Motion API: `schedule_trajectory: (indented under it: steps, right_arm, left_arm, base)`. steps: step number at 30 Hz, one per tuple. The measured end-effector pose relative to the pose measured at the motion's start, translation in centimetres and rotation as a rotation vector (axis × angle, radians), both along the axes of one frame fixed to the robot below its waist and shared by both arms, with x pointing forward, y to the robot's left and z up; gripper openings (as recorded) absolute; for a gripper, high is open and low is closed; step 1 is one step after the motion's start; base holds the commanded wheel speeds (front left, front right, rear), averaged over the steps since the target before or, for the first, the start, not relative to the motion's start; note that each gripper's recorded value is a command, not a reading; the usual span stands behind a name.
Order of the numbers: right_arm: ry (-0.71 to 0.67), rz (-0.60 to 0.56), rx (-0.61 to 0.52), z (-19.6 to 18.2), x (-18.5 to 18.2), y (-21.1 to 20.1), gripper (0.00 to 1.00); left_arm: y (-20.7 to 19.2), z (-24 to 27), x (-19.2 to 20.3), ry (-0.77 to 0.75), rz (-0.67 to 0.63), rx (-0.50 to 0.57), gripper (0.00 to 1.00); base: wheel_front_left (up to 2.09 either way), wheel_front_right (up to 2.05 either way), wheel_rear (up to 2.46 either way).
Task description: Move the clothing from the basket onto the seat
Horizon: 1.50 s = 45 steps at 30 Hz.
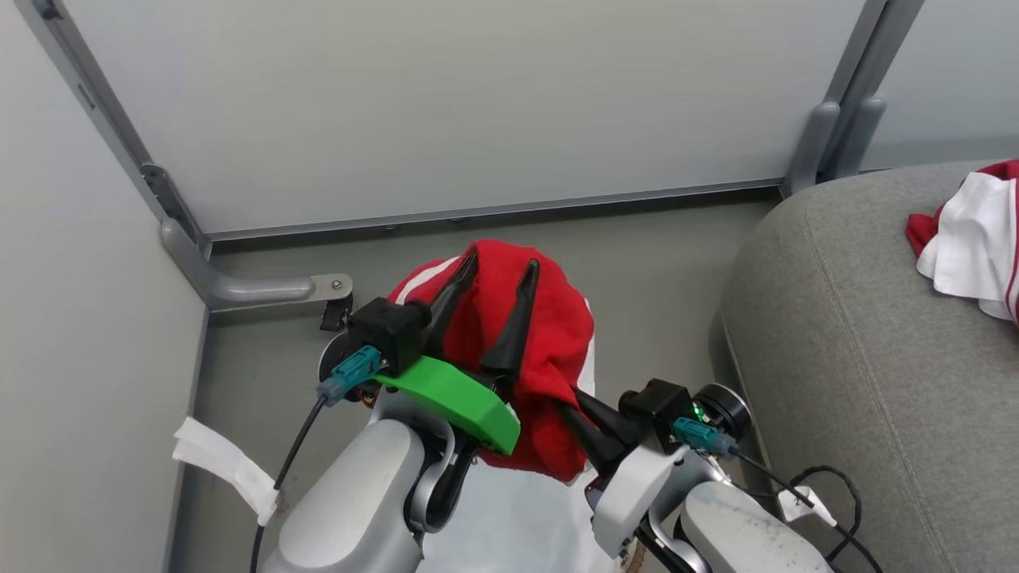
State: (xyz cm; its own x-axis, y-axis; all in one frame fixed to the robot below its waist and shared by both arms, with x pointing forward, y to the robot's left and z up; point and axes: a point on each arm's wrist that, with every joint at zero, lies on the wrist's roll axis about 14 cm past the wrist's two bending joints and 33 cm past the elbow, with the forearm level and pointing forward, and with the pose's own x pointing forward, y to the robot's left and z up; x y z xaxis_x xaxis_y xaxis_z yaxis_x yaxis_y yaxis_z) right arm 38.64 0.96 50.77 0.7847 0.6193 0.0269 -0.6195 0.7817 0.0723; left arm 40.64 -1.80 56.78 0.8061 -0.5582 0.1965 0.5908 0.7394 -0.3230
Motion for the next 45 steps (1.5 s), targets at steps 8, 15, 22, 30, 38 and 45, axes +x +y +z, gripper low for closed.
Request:
schedule_trajectory:
  steps: [8,15,22,30,38,45]
  right_arm:
    - [0.006,-0.149,0.076,0.4,-0.8,-4.4,0.0]
    - [-0.006,-0.32,0.118,0.8,-2.2,-9.7,0.0]
    - [-0.033,-0.523,0.135,1.3,-4.2,-15.8,0.0]
    - [-0.112,-0.785,0.125,3.2,-6.7,-24.0,0.0]
    - [-0.318,-0.841,-0.033,9.5,-4.6,-28.0,0.0]
    - [-0.601,-0.834,-0.306,20.0,-1.9,-32.5,0.0]
  left_arm:
    - [-2.5,-1.5,0.0,0.027,-0.067,0.022,1.0]
    - [-6.1,-2.5,-0.4,0.047,-0.167,0.025,1.0]
    - [-10.6,-3.4,-1.8,0.053,-0.296,0.041,1.0]
    - [-15.9,-4.3,-4.2,0.053,-0.475,0.057,1.0]
    - [-17.0,-5.4,-3.8,0.056,-0.517,0.062,1.0]
    - [-16.8,-7.1,-3.2,0.084,-0.528,0.063,1.0]
  base:
    - [0.0,0.0,0.0]
    - [0.0,0.0,0.0]
    - [0.0,0.0,0.0]
    - [0.0,0.0,0.0]
    - [0.0,0.0,0.0]
    - [0.0,0.0,0.0]
